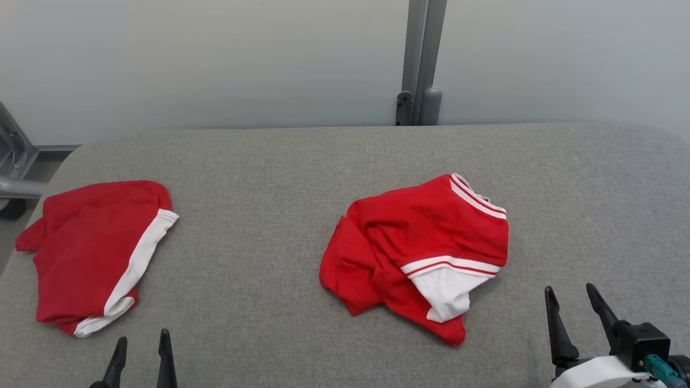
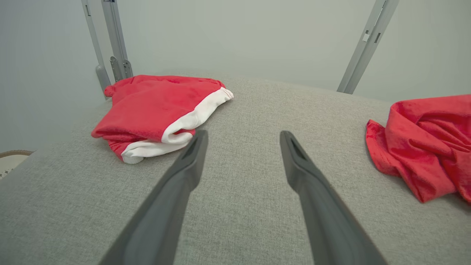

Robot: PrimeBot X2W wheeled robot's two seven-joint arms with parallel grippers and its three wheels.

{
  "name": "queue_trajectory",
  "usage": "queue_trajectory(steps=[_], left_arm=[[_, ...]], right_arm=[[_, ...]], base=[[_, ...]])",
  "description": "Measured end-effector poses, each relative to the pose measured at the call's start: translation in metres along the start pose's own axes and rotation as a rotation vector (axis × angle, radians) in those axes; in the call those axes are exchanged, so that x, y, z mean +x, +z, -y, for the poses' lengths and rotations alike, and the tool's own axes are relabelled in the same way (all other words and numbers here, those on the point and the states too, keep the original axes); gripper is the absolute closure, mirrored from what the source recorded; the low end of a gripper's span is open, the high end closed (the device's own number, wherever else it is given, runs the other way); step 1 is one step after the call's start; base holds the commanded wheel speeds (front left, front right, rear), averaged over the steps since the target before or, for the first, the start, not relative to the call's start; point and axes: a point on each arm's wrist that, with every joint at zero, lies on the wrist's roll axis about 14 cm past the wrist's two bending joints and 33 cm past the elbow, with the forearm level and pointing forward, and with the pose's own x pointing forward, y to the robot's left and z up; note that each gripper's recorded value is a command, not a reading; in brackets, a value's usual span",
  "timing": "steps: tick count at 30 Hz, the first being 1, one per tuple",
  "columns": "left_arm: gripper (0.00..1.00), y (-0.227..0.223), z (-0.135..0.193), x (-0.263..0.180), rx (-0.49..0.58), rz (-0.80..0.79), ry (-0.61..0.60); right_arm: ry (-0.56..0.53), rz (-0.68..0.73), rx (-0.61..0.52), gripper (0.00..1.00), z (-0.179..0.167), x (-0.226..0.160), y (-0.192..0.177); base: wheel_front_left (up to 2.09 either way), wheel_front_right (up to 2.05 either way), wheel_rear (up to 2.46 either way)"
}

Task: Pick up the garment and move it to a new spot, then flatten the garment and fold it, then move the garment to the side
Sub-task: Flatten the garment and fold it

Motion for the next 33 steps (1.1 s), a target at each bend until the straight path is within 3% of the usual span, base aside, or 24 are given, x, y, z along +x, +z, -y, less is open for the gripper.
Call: queue_trajectory(steps=[13, 19, 24, 29, 33], left_arm=[[0.00, 0.004, 0.027, 0.015, 0.020, 0.002, -0.104], [0.00, 0.017, 0.102, 0.034, 0.007, 0.043, -0.333], [0.00, 0.014, 0.186, 0.035, -0.017, 0.028, -0.590], [0.00, -0.021, 0.258, 0.022, 0.032, -0.111, -0.834], [0.00, -0.050, 0.291, 0.018, 0.100, -0.224, -0.950]], right_arm=[[-0.034, 0.015, 0.007, 0.00, 0.010, -0.003, 0.005], [-0.062, 0.046, -0.002, 0.00, 0.020, -0.005, 0.015], [-0.116, 0.061, -0.003, 0.00, 0.035, -0.014, 0.020], [-0.203, 0.072, 0.010, 0.00, 0.058, -0.028, 0.023], [-0.295, 0.057, 0.023, 0.00, 0.080, -0.046, 0.018]], base=[[0.00, 0.00, 0.00], [0.00, 0.00, 0.00], [0.00, 0.00, 0.00], [0.00, 0.00, 0.00], [0.00, 0.00, 0.00]])
